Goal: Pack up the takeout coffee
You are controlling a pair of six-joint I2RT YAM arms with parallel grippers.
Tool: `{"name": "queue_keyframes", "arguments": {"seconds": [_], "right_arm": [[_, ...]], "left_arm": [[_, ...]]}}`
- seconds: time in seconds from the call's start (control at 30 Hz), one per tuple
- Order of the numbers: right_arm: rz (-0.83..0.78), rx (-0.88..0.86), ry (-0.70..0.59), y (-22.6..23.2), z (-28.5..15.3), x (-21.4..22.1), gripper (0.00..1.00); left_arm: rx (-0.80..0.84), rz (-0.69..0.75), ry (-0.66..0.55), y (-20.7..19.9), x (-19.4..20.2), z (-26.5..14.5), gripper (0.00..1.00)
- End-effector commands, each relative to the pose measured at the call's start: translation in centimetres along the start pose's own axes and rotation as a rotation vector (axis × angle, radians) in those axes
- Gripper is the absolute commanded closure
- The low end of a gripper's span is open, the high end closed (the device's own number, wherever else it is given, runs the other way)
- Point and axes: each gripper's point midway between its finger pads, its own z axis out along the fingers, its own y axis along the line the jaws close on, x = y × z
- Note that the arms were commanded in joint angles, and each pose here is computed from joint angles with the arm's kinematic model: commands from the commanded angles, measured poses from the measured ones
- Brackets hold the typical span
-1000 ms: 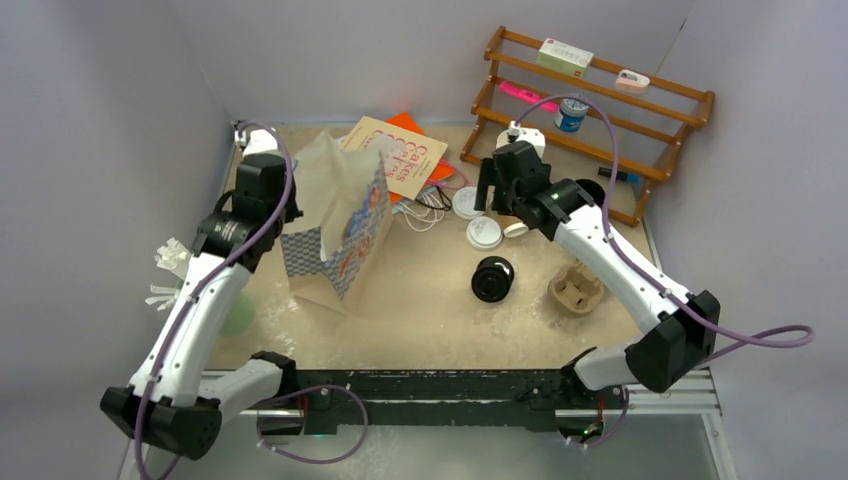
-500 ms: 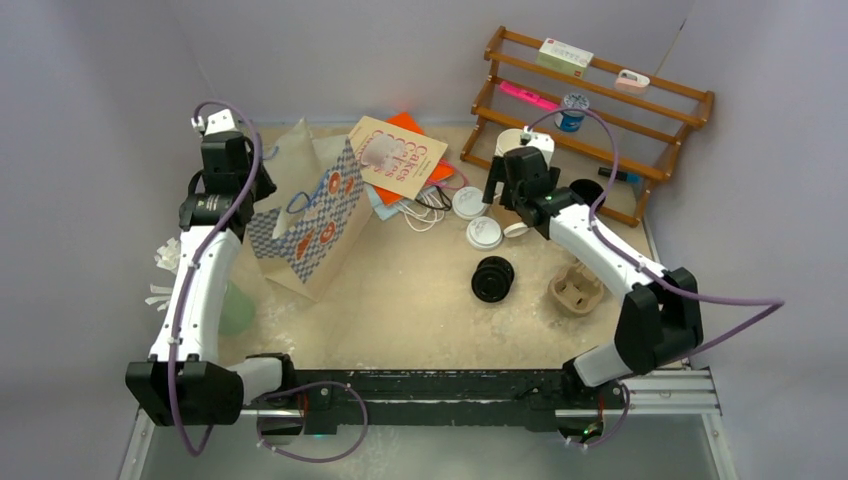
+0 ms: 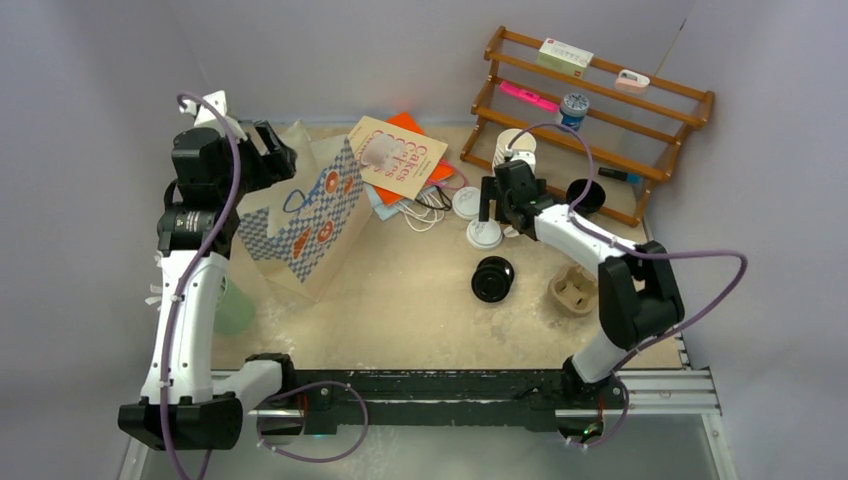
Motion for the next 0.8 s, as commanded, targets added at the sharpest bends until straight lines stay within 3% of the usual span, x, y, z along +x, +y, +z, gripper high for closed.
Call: {"name": "queue_keyframes", "arguments": {"seconds": [0.0,0.13,0.37,0.77], "right_arm": [[-0.029,0.044,0.036,-0.7,1.7,1.2,0.01],[-0.025,0.079,0.049,-1.9,2.5,1.3,0.01],[-0.021,0.084,0.093,-2.0,4.2,1.9,0.05],[-0.022,0.074,0.064,-1.9,3.2,0.5,0.3]], "left_arm": [[0.376,0.055,-0.006,-8.4,-1.5,-2.2,0.23],[0.451,0.128,0.015,-12.8,-0.2,-3.0,0.26],[0.504,0.135,0.036,-14.1,1.0,-3.3,0.3],[0.644,0.168,0.108,-16.1,2.9,-4.3,0.33]]}}
